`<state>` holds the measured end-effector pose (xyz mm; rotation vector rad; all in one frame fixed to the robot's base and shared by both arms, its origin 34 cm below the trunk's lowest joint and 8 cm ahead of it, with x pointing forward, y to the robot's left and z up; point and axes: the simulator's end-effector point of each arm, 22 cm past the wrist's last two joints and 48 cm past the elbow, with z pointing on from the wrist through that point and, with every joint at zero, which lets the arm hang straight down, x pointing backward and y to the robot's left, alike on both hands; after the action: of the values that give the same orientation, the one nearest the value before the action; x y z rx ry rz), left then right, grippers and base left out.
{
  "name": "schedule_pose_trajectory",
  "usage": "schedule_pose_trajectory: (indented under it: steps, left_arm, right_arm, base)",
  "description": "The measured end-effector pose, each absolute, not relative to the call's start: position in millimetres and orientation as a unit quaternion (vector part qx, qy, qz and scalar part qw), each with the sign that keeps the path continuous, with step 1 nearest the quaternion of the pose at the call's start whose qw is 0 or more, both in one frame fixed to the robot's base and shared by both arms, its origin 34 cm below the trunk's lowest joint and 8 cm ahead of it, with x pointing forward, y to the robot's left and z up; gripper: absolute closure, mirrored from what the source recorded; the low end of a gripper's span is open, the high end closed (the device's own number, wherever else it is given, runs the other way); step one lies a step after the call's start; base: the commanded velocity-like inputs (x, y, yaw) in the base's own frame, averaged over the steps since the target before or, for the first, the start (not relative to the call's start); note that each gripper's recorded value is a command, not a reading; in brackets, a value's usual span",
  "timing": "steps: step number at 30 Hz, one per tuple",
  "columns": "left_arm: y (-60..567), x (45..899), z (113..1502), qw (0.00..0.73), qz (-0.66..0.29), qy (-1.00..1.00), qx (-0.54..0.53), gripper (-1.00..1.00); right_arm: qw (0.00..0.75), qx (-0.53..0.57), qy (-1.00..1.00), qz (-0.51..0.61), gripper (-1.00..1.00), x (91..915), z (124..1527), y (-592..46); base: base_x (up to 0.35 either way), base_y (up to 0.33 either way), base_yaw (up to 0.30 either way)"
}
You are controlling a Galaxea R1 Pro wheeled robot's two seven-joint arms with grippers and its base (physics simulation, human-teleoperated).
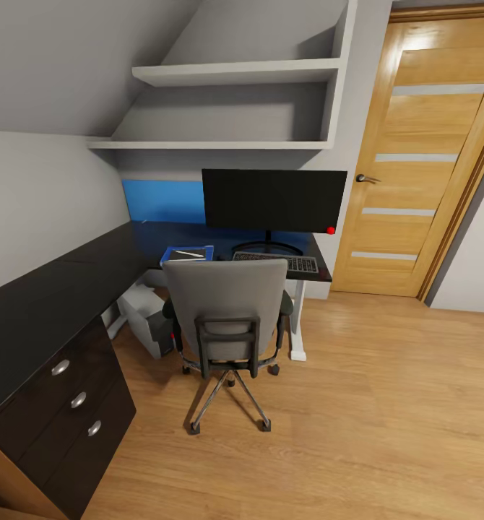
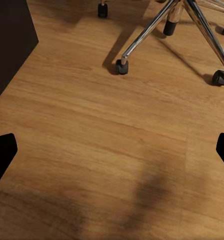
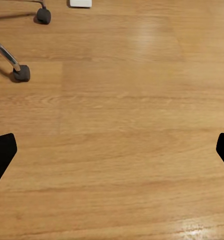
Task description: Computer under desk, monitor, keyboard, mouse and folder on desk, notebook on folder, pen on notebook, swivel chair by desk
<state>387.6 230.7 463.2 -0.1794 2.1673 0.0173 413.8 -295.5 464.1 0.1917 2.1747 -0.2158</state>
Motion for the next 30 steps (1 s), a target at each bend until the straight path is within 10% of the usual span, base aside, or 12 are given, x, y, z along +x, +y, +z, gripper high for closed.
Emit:
schedule_pose_trajectory:
  steps: [30]
  left_arm:
    - [230.8,387.6,463.2,0.465,0.007,0.882,-0.073,-1.0]
  right_arm:
    - [0.456,0.078,0.882,-0.088,-1.0,413.8,464.0,-295.6]
  base:
    - [0.0,0.0,0.0]
